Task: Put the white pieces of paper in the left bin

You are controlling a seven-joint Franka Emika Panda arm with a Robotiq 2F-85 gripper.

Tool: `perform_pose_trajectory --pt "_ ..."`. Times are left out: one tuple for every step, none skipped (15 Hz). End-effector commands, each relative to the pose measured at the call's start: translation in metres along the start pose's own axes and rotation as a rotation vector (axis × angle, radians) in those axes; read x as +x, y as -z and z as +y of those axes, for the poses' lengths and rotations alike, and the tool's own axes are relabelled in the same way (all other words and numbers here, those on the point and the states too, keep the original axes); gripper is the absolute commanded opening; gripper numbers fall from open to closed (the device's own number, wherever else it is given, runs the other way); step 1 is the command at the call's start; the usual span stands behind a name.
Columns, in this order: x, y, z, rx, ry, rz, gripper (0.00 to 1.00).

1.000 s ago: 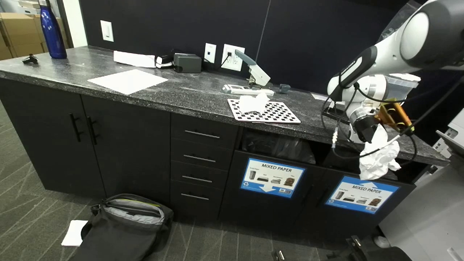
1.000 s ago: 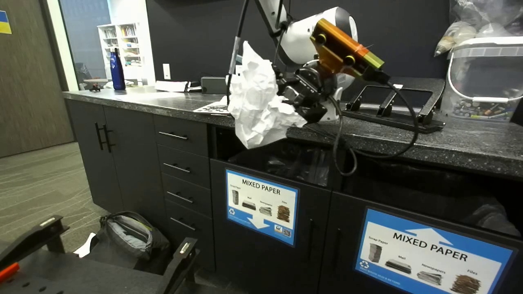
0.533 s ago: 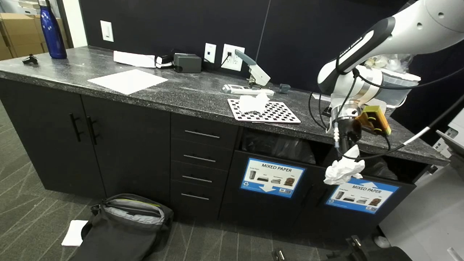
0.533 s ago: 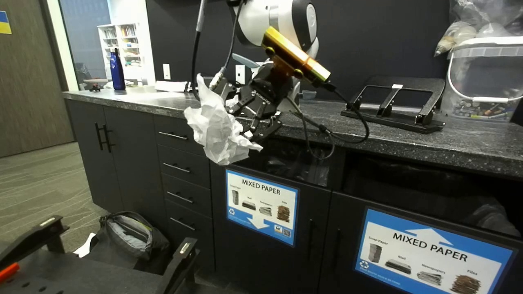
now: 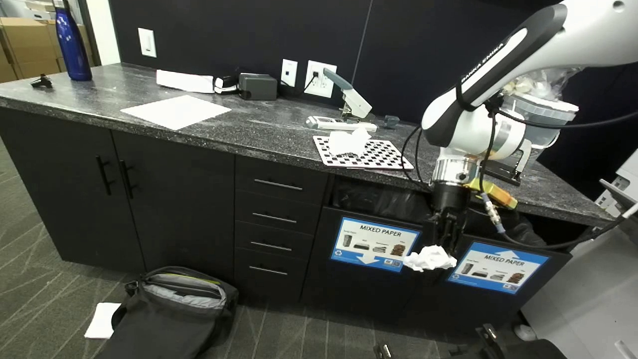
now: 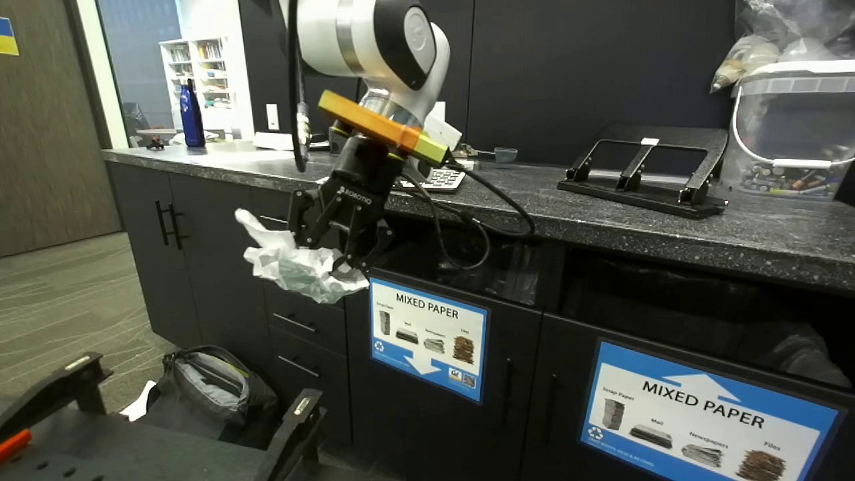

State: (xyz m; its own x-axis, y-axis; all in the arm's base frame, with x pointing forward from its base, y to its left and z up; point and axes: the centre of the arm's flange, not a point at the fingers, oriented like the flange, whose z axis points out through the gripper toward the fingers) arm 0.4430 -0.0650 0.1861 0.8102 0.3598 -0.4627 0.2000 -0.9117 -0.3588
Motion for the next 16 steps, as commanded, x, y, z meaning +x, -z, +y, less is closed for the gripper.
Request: perform_pose_trajectory --pt "-0.047 -0.045 -0.057 -0.041 -0.033 0.19 0.08" --pt "-0.052 -0.052 -0.066 -0.04 -0.043 0.24 0.08" --pt "-0.056 -0.064 -0.075 -0.038 -0.054 0.289 0.08" --pt "-0.059 -0.073 -0.083 -0.042 -0.07 0.337 0.08" --pt "-0.057 -0.076 -0.085 -0.048 -0.089 0.386 0.08" --pt "-0.054 -0.083 -0.087 -0.065 -0.108 0.433 0.08" --pt "-0.049 -0.089 -0.087 -0.071 -0.129 0.483 0.08" --pt "-0.044 -0.088 -0.087 -0.066 -0.158 0.535 0.08" --pt "-0.034 -0.086 -0.083 -0.08 -0.178 0.586 0.08" --pt "-0.019 -0.079 -0.077 -0.093 -0.198 0.64 0.08" --pt "-0.011 -0.072 -0.072 -0.102 -0.218 0.698 0.08" --pt "-0.002 -0.062 -0.065 -0.114 -0.241 0.752 0.08" --pt "0.008 -0.055 -0.056 -0.131 -0.261 0.804 0.08" --pt "0.019 -0.044 -0.046 -0.15 -0.279 0.856 0.08" --pt "0.032 -0.032 -0.033 -0.161 -0.301 0.907 0.08" --pt "0.042 -0.025 -0.022 -0.175 -0.321 0.957 0.08"
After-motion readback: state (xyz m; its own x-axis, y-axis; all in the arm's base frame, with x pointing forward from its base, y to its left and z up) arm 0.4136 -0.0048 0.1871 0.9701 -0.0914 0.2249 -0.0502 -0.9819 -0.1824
